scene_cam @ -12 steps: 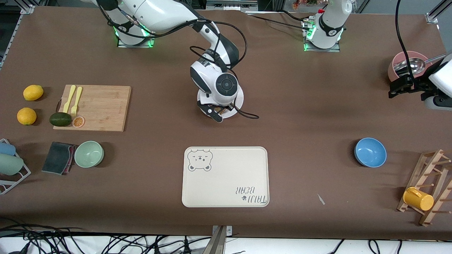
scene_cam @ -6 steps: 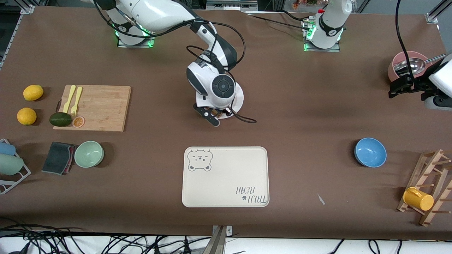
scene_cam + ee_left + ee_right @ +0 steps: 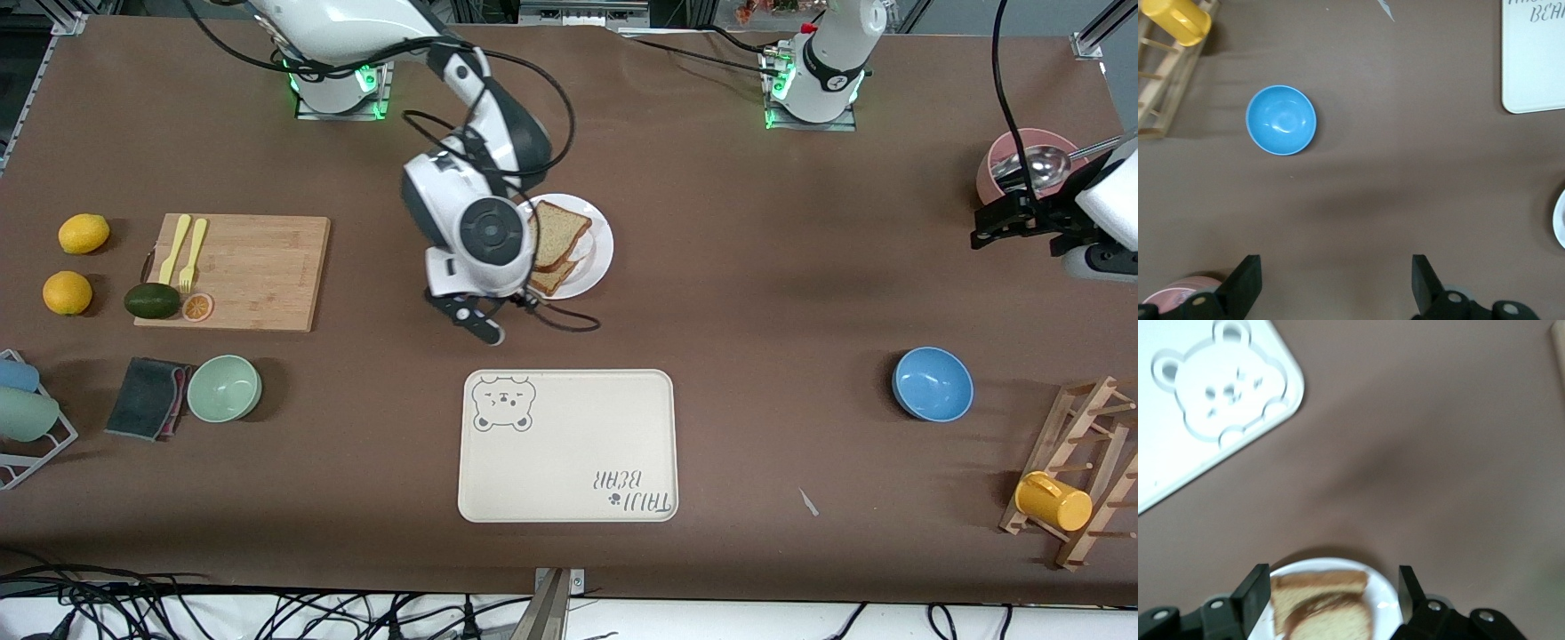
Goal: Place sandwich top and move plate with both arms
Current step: 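Withdraw the right gripper while the left gripper reaches toward the plate, then grip the white plate's rim with the left gripper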
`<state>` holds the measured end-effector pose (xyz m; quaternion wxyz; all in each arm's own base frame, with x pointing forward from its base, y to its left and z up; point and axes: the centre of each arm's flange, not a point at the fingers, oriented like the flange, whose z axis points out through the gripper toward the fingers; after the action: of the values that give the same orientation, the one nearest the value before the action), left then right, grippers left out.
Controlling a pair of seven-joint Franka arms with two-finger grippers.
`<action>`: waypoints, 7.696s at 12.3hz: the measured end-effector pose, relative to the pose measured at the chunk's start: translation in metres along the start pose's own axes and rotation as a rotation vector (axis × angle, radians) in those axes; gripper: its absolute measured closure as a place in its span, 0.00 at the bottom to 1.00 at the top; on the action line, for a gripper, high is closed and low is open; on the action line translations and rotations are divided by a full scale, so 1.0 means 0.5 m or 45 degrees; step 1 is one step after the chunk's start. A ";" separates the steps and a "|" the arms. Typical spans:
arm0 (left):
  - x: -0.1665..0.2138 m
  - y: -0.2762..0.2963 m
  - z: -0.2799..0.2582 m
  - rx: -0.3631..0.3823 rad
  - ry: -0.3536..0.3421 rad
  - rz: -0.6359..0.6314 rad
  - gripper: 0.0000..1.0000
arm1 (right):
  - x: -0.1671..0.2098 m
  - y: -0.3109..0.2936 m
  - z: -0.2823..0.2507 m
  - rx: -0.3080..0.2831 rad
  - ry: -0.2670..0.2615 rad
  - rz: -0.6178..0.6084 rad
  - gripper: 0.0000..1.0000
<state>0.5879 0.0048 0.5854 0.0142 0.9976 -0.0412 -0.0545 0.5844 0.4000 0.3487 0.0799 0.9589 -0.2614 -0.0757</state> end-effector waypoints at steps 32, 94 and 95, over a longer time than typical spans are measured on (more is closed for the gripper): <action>0.137 0.438 0.721 -1.189 -0.133 0.297 0.00 | 0.446 0.758 -0.326 0.293 0.098 -1.049 0.00; -0.076 0.681 1.004 -1.293 -0.258 0.651 0.95 | 0.316 0.878 -0.416 0.254 0.237 -0.849 0.00; -0.074 0.678 1.003 -1.292 -0.257 0.647 0.95 | 0.316 0.878 -0.416 0.254 0.237 -0.849 0.00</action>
<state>0.4686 -0.3419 0.1020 0.4998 0.8145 -0.2494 -0.1571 0.5434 -0.0309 0.6199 -0.0197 0.9974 0.0680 0.0161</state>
